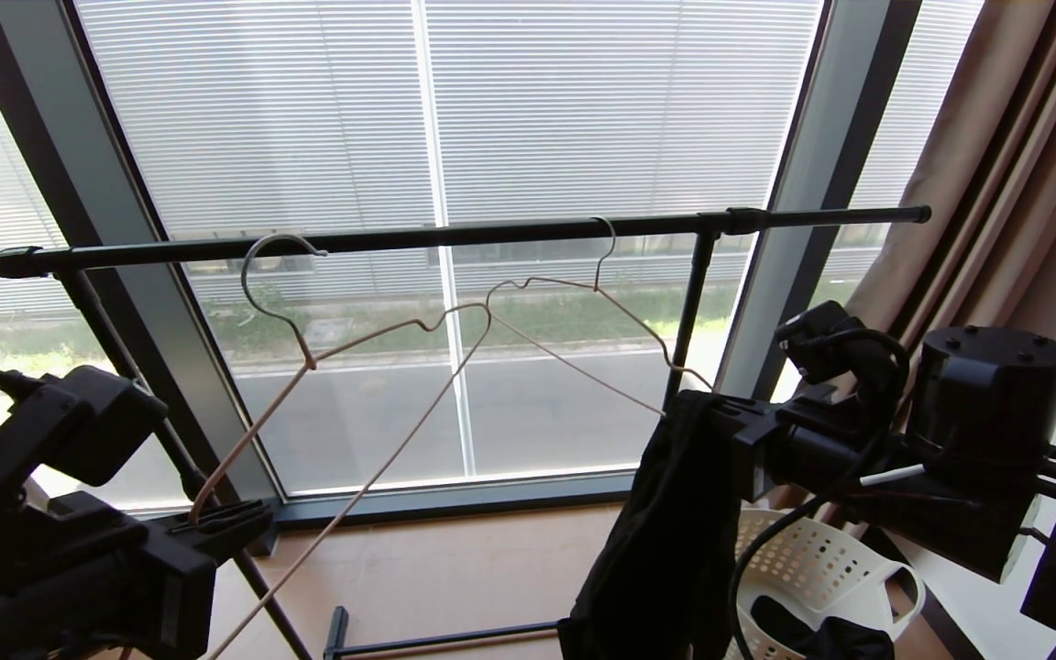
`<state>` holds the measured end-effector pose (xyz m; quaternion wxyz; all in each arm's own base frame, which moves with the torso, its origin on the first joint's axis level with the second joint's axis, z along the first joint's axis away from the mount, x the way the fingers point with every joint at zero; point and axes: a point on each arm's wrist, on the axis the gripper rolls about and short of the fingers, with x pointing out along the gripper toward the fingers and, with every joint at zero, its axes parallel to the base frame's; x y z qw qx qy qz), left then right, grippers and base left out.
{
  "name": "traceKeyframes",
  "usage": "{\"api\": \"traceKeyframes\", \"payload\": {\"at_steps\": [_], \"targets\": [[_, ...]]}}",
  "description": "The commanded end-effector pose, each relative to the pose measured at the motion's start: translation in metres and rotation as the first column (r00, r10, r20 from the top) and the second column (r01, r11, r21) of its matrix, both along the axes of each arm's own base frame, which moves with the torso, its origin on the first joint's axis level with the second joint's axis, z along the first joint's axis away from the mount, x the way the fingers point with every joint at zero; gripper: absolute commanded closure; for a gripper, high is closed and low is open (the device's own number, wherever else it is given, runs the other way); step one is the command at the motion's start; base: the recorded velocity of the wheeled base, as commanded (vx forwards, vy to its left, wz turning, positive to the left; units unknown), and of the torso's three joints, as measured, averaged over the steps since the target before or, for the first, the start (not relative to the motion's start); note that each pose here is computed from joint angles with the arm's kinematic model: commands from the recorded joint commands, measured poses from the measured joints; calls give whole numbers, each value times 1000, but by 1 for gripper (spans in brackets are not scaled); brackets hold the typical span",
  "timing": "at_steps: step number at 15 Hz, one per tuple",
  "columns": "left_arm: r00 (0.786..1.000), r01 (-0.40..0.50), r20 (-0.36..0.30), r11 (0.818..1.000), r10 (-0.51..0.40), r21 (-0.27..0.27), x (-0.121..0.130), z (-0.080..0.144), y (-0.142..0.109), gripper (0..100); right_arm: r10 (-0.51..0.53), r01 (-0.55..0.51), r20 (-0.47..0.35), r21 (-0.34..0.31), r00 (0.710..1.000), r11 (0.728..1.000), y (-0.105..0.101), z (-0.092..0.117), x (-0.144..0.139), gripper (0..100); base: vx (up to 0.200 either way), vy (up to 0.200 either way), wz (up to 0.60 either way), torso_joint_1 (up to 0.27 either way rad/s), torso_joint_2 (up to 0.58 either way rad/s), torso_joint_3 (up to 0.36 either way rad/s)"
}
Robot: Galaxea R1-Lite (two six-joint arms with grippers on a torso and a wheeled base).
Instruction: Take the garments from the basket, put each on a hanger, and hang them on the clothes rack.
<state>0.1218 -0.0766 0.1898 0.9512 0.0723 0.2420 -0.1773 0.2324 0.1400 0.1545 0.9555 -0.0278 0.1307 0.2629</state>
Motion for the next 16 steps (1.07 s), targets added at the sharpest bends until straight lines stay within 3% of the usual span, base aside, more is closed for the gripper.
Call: {"api": "traceKeyframes", "payload": {"at_steps": [1,5,6,10,16], "targets": [[1000,6,27,1000,-5,-20,-12,0,8,100,1,-1,-6,-4,1000,1000,0,-2,0,100,0,0,0,0,0,0],[999,34,19,999,-33,-35,-27,-11,18,100,8,-8,-6,-21,1000,1000,2,-4,-1,100,0,0,0,0,0,0],[997,78,4,996,-77,-54,-36,-18,22,100,12,-12,-9,-31,1000,999,4,-6,-3,100,0,0,0,0,0,0],[990,136,-32,988,-139,-70,-47,-37,28,100,-98,102,37,-124,995,987,2,-8,-2,100,0,0,0,0,0,0],[959,277,-40,957,-281,-81,-55,-67,30,100,-167,199,151,-231,974,952,7,4,12,100,0,0,0,0,0,0]]}}
